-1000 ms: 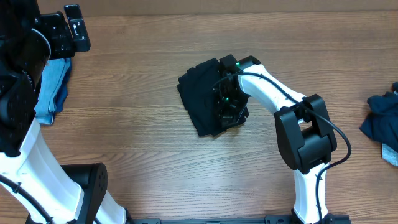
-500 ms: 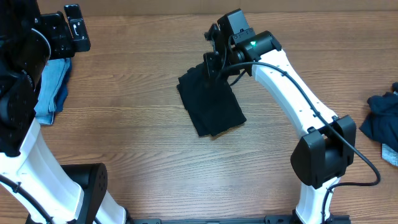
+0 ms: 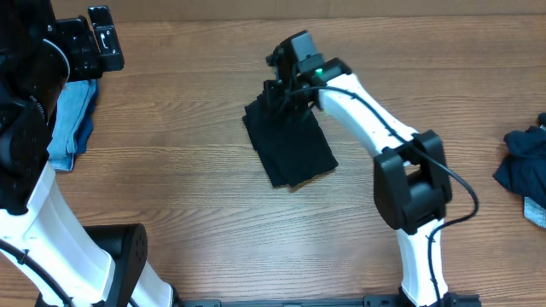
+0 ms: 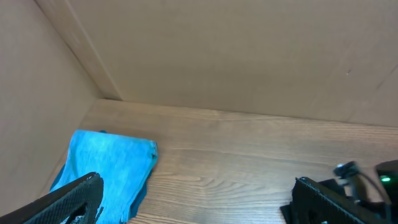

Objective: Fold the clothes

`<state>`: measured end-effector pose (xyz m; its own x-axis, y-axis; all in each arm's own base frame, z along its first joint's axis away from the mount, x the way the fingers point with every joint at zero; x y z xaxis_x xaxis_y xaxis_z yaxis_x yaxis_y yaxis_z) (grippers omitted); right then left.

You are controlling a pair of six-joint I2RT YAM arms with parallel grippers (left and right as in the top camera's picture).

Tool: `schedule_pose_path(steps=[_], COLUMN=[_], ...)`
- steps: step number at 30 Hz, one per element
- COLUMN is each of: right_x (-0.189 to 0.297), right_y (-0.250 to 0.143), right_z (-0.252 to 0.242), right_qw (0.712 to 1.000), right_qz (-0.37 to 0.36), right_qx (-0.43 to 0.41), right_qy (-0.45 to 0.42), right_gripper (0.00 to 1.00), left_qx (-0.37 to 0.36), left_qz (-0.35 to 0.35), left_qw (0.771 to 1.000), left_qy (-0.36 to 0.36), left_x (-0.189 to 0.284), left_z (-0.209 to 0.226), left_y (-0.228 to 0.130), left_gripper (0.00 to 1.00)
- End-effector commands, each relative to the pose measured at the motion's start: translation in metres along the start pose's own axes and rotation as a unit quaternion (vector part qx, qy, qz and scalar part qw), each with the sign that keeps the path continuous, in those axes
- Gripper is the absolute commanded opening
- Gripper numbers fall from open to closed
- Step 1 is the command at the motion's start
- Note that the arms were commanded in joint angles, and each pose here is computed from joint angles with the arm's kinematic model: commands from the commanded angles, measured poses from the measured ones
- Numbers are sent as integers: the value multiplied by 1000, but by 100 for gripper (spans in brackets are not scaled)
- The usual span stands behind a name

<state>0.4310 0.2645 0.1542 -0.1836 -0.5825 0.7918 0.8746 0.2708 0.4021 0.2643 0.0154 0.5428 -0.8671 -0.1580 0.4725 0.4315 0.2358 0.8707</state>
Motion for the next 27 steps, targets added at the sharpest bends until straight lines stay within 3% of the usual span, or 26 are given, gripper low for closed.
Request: schedule_pose_path(steps=[1, 10, 21, 27], right_x=[-26, -53, 47, 53], right_y=[-8, -6, 44, 37], right_z=[23, 24, 50, 14], right_qw=[1000, 996, 992, 997], right_qz=[11, -14, -87, -61], right_qx=[21, 73, 87, 39], right_qy=[14, -40, 13, -27], right_gripper=[4, 4, 4, 4], left_qx=[3, 3, 3, 3], left_qz=[-1, -1, -1, -1], left_qw=[1000, 1000, 1000, 1000], left_qy=[6, 6, 6, 6], left_x=[-2, -2, -2, -2], left_z=[1, 1, 1, 1], left_y=[0, 0, 0, 0], left_gripper=[100, 100, 100, 100])
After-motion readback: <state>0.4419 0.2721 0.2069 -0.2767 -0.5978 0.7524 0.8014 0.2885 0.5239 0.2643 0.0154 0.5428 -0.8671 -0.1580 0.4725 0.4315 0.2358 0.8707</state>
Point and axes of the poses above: each gripper's point midway between its finger pads, its own x axis back along the fingers, its own z axis along the line the jaws close on, y = z × x, the point moved 9 cm from there along x, back along the fingers, and after that the axes turned 10 degrees about x, right-handed, at the moved point
